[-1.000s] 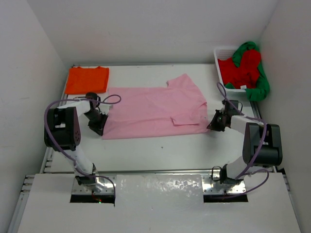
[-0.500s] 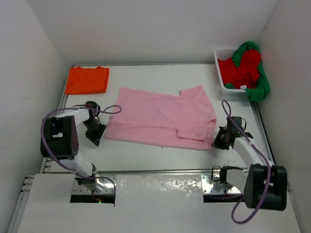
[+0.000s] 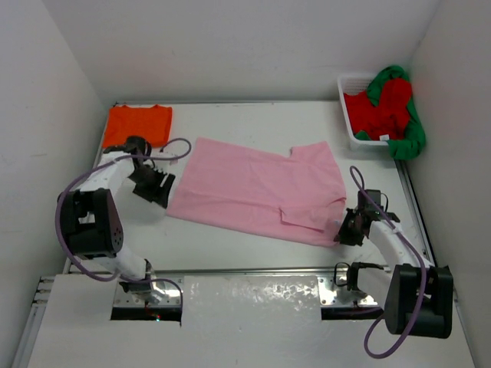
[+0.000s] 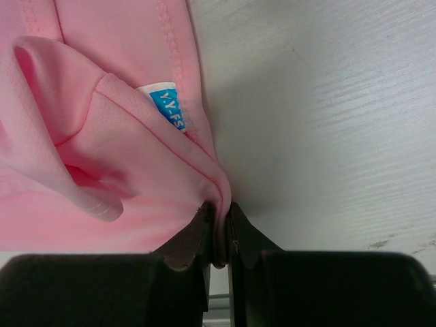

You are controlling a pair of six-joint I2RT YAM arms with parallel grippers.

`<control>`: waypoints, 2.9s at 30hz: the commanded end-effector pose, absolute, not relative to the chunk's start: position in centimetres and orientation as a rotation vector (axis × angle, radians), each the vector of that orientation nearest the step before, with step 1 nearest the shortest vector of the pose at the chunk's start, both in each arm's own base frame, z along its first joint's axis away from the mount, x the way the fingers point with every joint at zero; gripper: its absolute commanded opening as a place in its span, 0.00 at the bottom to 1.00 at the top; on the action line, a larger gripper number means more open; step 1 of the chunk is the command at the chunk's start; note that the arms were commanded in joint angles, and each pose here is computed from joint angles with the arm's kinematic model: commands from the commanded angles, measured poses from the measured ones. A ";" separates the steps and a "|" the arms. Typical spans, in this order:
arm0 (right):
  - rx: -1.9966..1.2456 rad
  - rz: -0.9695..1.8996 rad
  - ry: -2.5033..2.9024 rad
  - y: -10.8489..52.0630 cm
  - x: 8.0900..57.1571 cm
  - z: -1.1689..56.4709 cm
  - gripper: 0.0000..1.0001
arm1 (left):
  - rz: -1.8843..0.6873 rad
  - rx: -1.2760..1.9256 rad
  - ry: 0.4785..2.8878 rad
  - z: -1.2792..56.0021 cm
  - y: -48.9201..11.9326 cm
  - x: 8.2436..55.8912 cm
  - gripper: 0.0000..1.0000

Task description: Fold and stack the t-shirts

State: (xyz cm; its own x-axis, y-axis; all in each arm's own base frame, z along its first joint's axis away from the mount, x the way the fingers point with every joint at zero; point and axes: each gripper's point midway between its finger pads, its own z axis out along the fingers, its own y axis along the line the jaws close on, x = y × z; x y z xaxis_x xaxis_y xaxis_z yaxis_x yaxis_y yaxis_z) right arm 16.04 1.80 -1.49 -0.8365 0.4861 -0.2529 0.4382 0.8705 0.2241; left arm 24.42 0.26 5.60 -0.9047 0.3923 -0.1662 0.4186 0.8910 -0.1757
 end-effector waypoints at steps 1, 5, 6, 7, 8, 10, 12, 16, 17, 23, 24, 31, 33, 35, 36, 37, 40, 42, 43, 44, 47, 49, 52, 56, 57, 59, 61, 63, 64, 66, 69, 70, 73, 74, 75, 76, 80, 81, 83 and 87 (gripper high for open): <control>0.665 0.172 2.774 1.3 15.5 -2.0 0.11 | -0.509 0.593 2.778 8.5 -2.4 26.8 0.61; 0.641 0.146 2.764 0.9 16.0 -1.6 0.09 | -0.480 0.466 2.906 4.4 -1.7 27.1 0.63; 0.638 0.144 2.760 0.8 16.1 -1.4 0.09 | -0.462 0.456 2.907 3.6 -1.5 27.5 0.63; 0.636 0.142 2.758 0.8 16.1 -1.4 0.09 | -0.454 0.447 2.916 3.1 -1.4 27.6 0.61; 0.634 0.138 2.758 0.7 16.1 -1.4 0.09 | -0.459 0.439 2.935 2.6 -1.5 27.5 0.60; 0.634 0.136 2.757 0.7 16.1 -1.4 0.09 | -0.448 0.454 2.943 1.9 -1.7 27.4 0.58; 0.638 0.137 2.753 0.7 16.1 -1.6 0.08 | -0.438 0.476 2.942 1.4 -2.3 27.2 0.57; 0.646 0.136 2.751 0.7 16.0 -1.8 0.08 | -0.425 0.528 2.944 0.7 -3.4 27.2 0.47; 0.647 0.132 2.749 0.7 16.0 -1.7 0.08 | -0.415 0.524 2.952 0.6 -3.4 27.1 0.42; 0.643 0.117 2.741 0.5 16.0 -1.5 0.08 | -0.426 0.539 3.004 -0.3 -3.2 25.7 0.16; 0.640 0.117 2.740 0.4 16.0 -1.5 0.07 | -0.422 0.539 3.006 -0.3 -3.2 25.6 0.09; 0.630 0.101 2.762 0.4 15.5 -1.5 0.06 | -0.333 0.599 3.000 0.8 -2.0 24.4 0.00; 0.646 0.100 2.752 0.3 15.5 -1.4 0.05 | -0.272 0.647 3.039 0.9 -1.0 22.9 0.00; 0.667 0.130 2.741 0.7 15.7 -1.2 0.05 | -0.244 0.701 3.082 0.8 -0.4 20.9 0.00; 0.671 0.147 2.738 0.9 15.9 -1.2 0.04 | -0.218 0.713 3.090 0.9 -0.1 20.3 0.00; 0.672 0.157 2.734 1.0 16.1 -1.1 0.04 | -0.164 0.736 3.106 0.8 0.6 19.7 0.00; 0.650 0.129 2.726 0.5 16.4 -0.7 0.04 | -0.157 0.819 3.129 0.4 0.3 17.4 0.00; 0.634 0.139 2.721 0.6 16.6 -0.5 0.04 | -0.169 0.823 3.139 0.2 0.2 16.9 0.00; 0.621 0.151 2.716 0.7 16.8 -0.3 0.05 | -0.188 0.815 3.142 0.1 0.0 16.7 0.00; 0.619 0.167 2.722 0.9 16.9 -0.3 0.05 | -0.202 0.804 3.143 0.1 -0.2 16.7 0.00; 0.621 0.208 2.748 1.5 16.6 -0.3 0.23 | -0.264 0.783 3.142 0.6 -0.9 16.7 0.25; 0.631 0.166 2.756 1.0 16.4 0.1 0.48 | -0.249 0.787 3.141 1.2 -0.7 16.8 0.53; 0.617 0.029 2.670 -1.1 18.1 2.9 0.59 | -0.200 0.802 3.123 3.3 0.5 17.7 0.88; 0.506 -0.050 2.452 -3.1 23.0 9.5 0.61 | -0.099 0.696 3.039 8.8 3.6 22.0 1.00; 0.442 -0.037 2.383 -3.1 24.8 11.4 0.61 | -0.104 0.688 3.018 10.2 3.6 22.9 1.00; 0.335 0.082 2.287 -1.6 28.2 15.4 0.61 | -0.036 0.635 2.849 14.6 3.9 28.1 1.00; 0.195 0.201 2.228 0.8 31.7 18.1 0.58 | -0.016 0.561 2.682 17.4 3.6 33.2 1.00; 0.084 0.213 2.184 2.4 34.6 20.7 0.56 | -0.022 0.490 2.566 17.9 3.1 37.4 1.00; 0.063 0.205 2.189 2.7 35.8 20.9 0.56 | -0.038 0.487 2.547 17.5 2.5 38.5 0.89; 0.004 0.208 2.220 4.2 39.1 20.9 0.56 | -0.054 0.449 2.548 15.6 2.0 40.8 0.75; -0.031 0.233 2.281 6.1 43.6 19.0 0.56 | -0.108 0.411 2.586 13.2 0.9 43.2 0.57; -0.028 0.229 2.307 6.2 44.7 18.3 0.55 | -0.118 0.394 2.588 12.7 0.7 43.9 0.58; -0.007 0.172 2.428 5.8 48.5 14.0 0.55 | -0.139 0.317 2.579 10.8 0.6 46.5 0.68; -0.015 0.159 2.534 5.8 48.9 9.7 0.55 | -0.156 0.301 2.558 10.8 0.3 47.4 0.68; -0.023 0.171 2.514 6.1 50.8 10.2 0.55 | -0.199 0.310 2.552 10.6 -0.3 47.7 0.69; -0.035 0.189 2.538 6.4 51.4 9.0 0.56 | -0.218 0.324 2.555 10.1 -1.1 47.9 0.70; -0.067 0.213 2.628 7.5 53.1 3.6 0.56 | -0.248 0.313 2.603 6.9 -2.1 48.8 0.72; -0.067 0.212 2.668 7.6 52.8 1.6 0.56 | -0.254 0.307 2.612 6.5 -2.1 48.8 0.73; -0.088 0.228 2.689 8.3 52.4 0.3 0.57 | -0.278 0.294 2.644 4.9 -2.3 48.7 0.73; -0.133 0.206 2.726 9.0 51.2 -1.6 0.57 | -0.339 0.288 2.669 3.2 -3.3 48.4 0.71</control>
State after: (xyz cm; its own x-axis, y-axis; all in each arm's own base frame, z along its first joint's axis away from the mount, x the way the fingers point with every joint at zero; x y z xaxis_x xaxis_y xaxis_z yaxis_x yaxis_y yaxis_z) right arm 53.10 7.90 0.10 -0.8885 -0.0157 -0.4587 -0.0857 0.9875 0.1322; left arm 47.40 -1.85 3.33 -0.8933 0.1702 -0.4159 0.2488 0.9580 -0.1423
